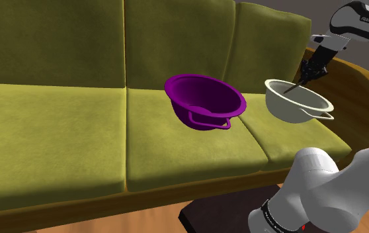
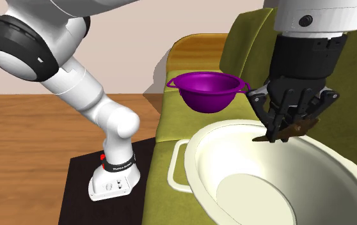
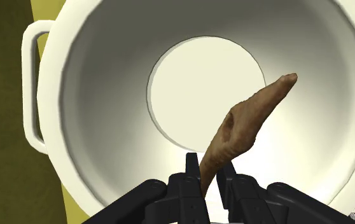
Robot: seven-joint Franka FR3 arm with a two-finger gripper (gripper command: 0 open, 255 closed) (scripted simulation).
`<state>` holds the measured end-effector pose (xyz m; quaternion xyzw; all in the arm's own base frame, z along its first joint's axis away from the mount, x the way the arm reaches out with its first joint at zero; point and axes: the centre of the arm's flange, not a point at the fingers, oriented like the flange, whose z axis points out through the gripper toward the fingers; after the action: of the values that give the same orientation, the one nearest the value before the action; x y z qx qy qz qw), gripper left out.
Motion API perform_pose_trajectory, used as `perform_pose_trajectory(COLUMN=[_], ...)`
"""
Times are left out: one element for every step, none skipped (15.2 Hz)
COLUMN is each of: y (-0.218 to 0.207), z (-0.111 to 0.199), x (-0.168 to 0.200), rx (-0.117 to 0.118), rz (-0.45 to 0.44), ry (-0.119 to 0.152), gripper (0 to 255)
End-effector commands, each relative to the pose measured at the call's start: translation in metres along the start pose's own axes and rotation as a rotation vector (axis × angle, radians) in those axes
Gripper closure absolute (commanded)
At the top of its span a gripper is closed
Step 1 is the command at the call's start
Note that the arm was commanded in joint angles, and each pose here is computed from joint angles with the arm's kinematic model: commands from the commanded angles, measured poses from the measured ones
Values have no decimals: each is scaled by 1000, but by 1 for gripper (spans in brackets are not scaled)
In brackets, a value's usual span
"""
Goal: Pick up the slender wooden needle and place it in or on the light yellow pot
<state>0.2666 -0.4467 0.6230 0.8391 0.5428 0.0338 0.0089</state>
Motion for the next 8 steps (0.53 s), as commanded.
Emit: perform_pose_trajectory(y=[-1, -1, -1, -2, -2, -2, -2, -3], z=[10, 15, 20, 25, 31, 36, 41, 46], x=[-1, -2, -2, -2, -2, -3, -3, -3], rx=[0, 0, 0, 0, 0, 0, 0, 0], rz=[0, 0, 0, 0, 0, 0, 0, 0], ry=[0, 0, 0, 0, 0, 0, 0, 0], gripper=[255, 255, 255, 255, 255, 255, 255, 255])
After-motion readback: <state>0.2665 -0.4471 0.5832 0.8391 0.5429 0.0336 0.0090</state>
